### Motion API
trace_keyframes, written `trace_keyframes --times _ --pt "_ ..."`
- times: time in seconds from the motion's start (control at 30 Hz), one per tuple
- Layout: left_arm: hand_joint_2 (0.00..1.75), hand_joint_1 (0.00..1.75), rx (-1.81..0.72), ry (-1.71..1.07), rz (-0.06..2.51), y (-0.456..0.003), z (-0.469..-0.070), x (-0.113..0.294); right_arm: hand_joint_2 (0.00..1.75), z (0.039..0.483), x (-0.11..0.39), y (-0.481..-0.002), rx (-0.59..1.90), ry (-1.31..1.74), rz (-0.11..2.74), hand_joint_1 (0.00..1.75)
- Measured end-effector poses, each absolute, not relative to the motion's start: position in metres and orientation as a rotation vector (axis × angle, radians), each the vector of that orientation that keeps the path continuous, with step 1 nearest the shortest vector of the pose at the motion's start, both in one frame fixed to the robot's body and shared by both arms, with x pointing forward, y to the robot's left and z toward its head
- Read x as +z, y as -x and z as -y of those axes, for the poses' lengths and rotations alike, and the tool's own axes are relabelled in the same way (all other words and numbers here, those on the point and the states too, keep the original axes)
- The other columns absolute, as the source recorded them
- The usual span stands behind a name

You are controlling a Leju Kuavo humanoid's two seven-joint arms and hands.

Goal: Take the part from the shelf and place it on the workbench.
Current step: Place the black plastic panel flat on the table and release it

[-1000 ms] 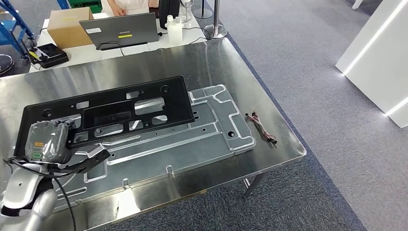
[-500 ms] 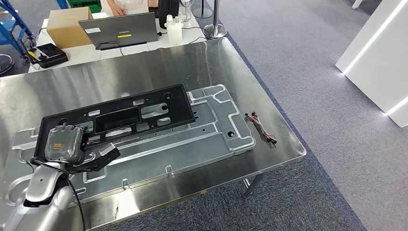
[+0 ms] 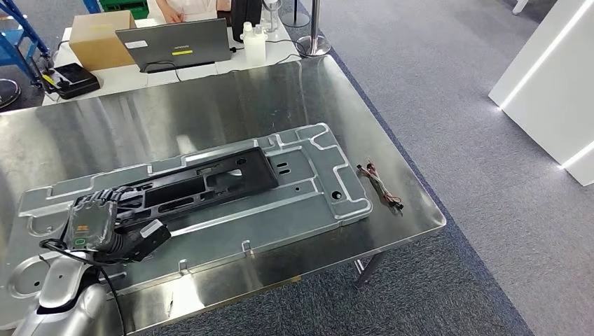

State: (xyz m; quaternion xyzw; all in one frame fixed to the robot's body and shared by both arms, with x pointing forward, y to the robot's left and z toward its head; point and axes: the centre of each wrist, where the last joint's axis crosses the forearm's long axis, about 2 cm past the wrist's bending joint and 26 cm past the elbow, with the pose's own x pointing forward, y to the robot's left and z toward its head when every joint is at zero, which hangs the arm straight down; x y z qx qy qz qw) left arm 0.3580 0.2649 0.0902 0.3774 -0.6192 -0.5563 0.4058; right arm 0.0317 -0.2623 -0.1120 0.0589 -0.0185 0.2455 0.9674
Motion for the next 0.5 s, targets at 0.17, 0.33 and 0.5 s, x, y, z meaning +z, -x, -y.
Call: trace_keyframes --times 0.17,0.33,0.5 --pt "0.00 0.00 -1.399 -0.952 1.577 -0.356 -0.266 0.095 0.00 0.262 -0.112 -0.030 0.491 -0.126 0.051 0.00" --pt "0.00 0.00 -1.392 -0.965 1.618 -0.354 -0.268 0.108 0.00 0.258 -0.112 -0.030 0.458 -0.142 0.080 0.00" --pt "0.00 0.00 -1.392 -0.969 1.629 -0.354 -0.268 0.111 0.00 0.258 -0.112 -0.030 0.449 -0.146 0.087 0.00"
